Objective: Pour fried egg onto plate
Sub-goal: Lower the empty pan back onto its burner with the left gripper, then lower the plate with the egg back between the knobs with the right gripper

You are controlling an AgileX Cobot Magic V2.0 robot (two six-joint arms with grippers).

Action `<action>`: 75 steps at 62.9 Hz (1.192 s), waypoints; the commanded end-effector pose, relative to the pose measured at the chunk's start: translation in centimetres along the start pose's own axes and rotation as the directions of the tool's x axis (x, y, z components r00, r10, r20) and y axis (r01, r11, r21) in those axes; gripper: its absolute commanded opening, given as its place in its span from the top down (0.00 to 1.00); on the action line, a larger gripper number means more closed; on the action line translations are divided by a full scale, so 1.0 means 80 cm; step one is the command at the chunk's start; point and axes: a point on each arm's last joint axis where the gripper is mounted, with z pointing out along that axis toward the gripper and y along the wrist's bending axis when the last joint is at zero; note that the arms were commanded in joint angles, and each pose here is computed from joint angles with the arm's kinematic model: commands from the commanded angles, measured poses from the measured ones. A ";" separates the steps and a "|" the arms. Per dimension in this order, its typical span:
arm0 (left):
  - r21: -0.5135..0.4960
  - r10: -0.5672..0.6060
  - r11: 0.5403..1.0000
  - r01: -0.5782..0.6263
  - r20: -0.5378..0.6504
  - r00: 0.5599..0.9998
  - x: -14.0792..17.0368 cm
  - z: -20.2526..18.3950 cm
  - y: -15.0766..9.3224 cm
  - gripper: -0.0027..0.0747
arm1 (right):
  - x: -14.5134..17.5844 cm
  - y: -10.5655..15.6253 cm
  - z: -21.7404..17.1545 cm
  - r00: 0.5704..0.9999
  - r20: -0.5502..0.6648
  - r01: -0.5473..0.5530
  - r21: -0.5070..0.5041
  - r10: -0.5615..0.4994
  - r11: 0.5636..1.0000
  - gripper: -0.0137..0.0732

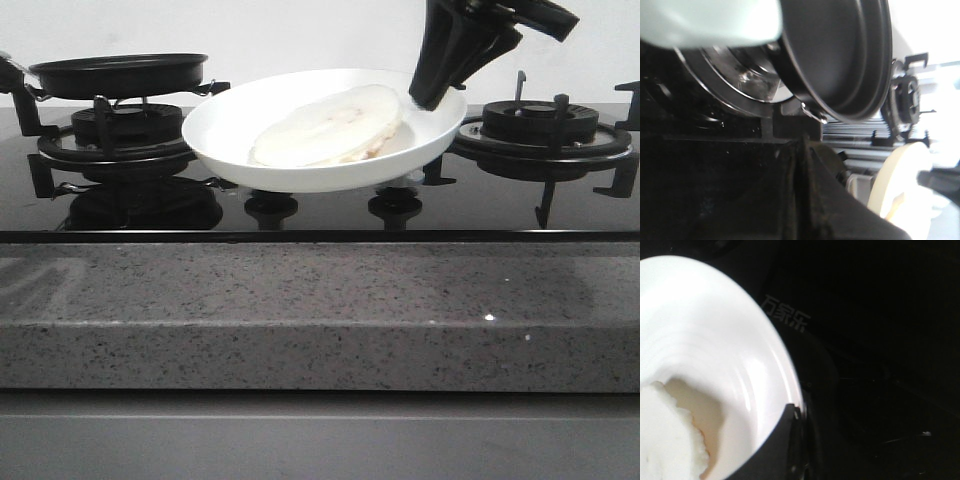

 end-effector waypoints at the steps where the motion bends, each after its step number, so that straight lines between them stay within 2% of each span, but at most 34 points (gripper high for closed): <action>1: 0.002 0.134 0.991 -0.134 0.067 0.989 0.004 -0.019 -0.053 0.99 | -0.012 0.013 -0.037 0.993 0.122 0.006 -0.026 -0.003 1.000 0.97; 6: -0.087 0.238 0.969 -0.231 0.088 0.967 0.011 -0.022 -0.073 0.99 | -0.012 0.013 -0.037 0.993 0.122 0.006 -0.026 -0.003 1.000 0.97; 12: -0.210 0.378 0.913 -0.351 0.110 0.919 0.022 -0.030 -0.101 0.99 | -0.012 0.013 -0.037 0.993 0.122 0.006 -0.026 -0.003 1.000 0.97; 19: -0.384 0.547 0.797 -0.466 0.131 0.827 0.042 -0.044 -0.138 0.99 | -0.012 0.013 -0.037 0.993 0.122 0.006 -0.026 -0.003 1.000 0.97; 25: -0.474 0.655 0.706 -0.526 0.155 0.740 0.062 -0.055 -0.163 0.99 | -0.012 0.013 -0.037 0.992 0.124 0.006 -0.026 -0.002 1.000 0.97; 28: -0.498 0.680 0.683 -0.534 0.166 0.714 0.073 -0.058 -0.170 0.99 | -0.012 0.013 -0.037 0.992 0.124 0.006 -0.026 -0.002 1.000 0.97; 29: -0.509 0.698 0.666 -0.545 0.167 0.696 0.078 -0.060 -0.172 0.99 | -0.012 0.013 -0.037 0.992 0.124 0.006 -0.026 -0.002 1.000 0.97; 36: -0.544 0.758 0.617 -0.568 0.219 0.614 0.107 -0.067 -0.180 0.99 | -0.012 0.014 -0.037 0.992 0.126 0.005 -0.027 -0.002 1.000 0.97; 40: -0.549 0.780 0.605 -0.577 0.259 0.570 0.124 -0.069 -0.177 0.99 | -0.012 0.014 -0.038 0.992 0.127 0.003 -0.031 0.001 1.000 0.97; 41: -0.551 0.787 0.602 -0.578 0.286 0.547 0.129 -0.072 -0.179 0.99 | -0.012 0.014 -0.038 0.992 0.128 0.001 -0.034 0.003 0.999 0.97; 42: -0.552 0.786 0.602 -0.577 0.287 0.547 0.132 -0.071 -0.176 0.99 | -0.012 0.015 -0.038 0.992 0.128 -0.001 -0.037 0.005 0.999 0.97; 46: -0.558 0.798 0.599 -0.574 0.350 0.492 0.147 -0.078 -0.173 0.99 | -0.013 0.016 -0.038 0.991 0.130 -0.005 -0.045 0.011 0.999 0.97; 50: -0.566 0.801 0.598 -0.568 0.389 0.455 0.162 -0.083 -0.165 0.99 | -0.013 0.016 -0.038 0.991 0.131 -0.010 -0.054 0.017 0.998 0.97; 55: -0.569 0.800 0.600 -0.562 0.406 0.442 0.178 -0.088 -0.155 0.99 | -0.016 0.016 -0.039 0.990 0.141 -0.019 -0.067 0.028 0.998 0.97; 61: -0.568 0.799 0.600 -0.563 0.399 0.449 0.191 -0.089 -0.146 0.99 | -0.026 0.010 -0.042 0.984 0.166 -0.059 -0.071 0.070 0.996 0.97; 75: -0.569 0.800 0.600 -0.563 0.402 0.446 0.195 -0.091 -0.144 0.99 | -0.081 -0.025 -0.034 0.955 0.253 -0.144 -0.064 0.155 0.988 0.97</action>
